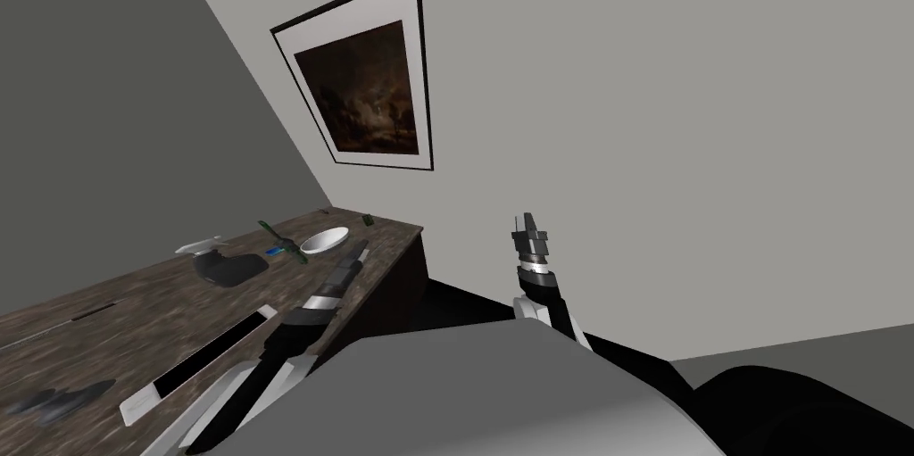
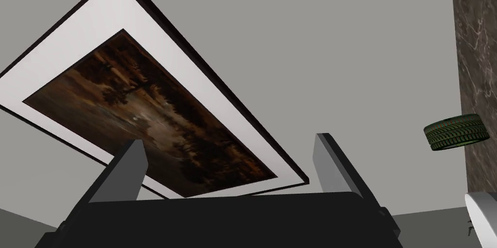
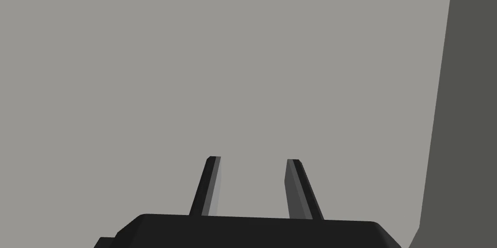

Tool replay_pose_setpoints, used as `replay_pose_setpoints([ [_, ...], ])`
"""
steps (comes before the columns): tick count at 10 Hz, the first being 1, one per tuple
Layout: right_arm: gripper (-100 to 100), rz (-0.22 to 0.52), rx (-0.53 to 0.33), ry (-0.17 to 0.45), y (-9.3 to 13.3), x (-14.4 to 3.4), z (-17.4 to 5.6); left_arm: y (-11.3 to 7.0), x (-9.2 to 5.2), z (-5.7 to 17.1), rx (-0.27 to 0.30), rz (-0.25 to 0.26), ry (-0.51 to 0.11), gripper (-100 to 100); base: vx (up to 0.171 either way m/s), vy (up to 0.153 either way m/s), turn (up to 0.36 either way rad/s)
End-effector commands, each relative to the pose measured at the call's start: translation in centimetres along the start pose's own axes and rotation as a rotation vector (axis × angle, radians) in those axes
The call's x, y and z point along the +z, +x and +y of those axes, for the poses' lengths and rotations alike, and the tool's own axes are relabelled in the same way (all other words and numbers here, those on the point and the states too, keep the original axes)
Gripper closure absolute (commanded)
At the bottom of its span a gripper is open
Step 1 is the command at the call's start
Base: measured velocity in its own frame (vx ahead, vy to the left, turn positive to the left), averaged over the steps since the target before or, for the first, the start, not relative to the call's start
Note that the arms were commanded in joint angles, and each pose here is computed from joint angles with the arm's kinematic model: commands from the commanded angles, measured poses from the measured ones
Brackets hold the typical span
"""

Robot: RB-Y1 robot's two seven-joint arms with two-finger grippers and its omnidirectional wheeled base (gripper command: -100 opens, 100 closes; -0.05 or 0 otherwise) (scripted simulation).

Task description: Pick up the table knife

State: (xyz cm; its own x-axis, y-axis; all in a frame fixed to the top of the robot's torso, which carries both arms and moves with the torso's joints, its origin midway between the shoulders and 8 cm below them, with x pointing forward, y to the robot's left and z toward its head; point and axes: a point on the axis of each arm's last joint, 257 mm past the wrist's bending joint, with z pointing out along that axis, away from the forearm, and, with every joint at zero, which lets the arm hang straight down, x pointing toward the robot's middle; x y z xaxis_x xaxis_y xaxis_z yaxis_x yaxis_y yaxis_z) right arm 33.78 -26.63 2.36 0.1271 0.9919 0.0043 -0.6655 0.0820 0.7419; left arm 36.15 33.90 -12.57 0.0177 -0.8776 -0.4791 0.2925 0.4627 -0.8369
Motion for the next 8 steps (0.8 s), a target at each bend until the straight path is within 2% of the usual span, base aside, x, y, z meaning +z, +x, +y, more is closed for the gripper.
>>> replay_pose_setpoints([
  [1, 0, 0.0, 0.0, 0.0, 0.0, 0.0, 0.0, -0.5, -1.0, 2.4, 0.033, 0.031, -0.062, -100, -0.002, 0.0, -0.092],
  [2, 0, 0.0, 0.0, 0.0, 0.0, 0.0, 0.0, -0.5, -0.9, 2.4, 0.037, 0.036, -0.061, -100, -0.003, 0.003, -0.042],
  [4, 0, 0.0, 0.0, 0.0, 0.0, 0.0, 0.0, -1.2, -2.5, 6.1, 0.094, 0.087, -0.154, -100, -0.004, 0.003, -0.139],
  [5, 0, 0.0, 0.0, 0.0, 0.0, 0.0, 0.0, -1.3, -2.7, 6.6, 0.096, 0.09, -0.165, -100, -0.004, 0.008, -0.055],
  [8, 0, 0.0, 0.0, 0.0, 0.0, 0.0, 0.0, -2.8, -5.8, 11.9, 0.189, 0.163, -0.308, -100, -0.004, 0.009, -0.161],
])
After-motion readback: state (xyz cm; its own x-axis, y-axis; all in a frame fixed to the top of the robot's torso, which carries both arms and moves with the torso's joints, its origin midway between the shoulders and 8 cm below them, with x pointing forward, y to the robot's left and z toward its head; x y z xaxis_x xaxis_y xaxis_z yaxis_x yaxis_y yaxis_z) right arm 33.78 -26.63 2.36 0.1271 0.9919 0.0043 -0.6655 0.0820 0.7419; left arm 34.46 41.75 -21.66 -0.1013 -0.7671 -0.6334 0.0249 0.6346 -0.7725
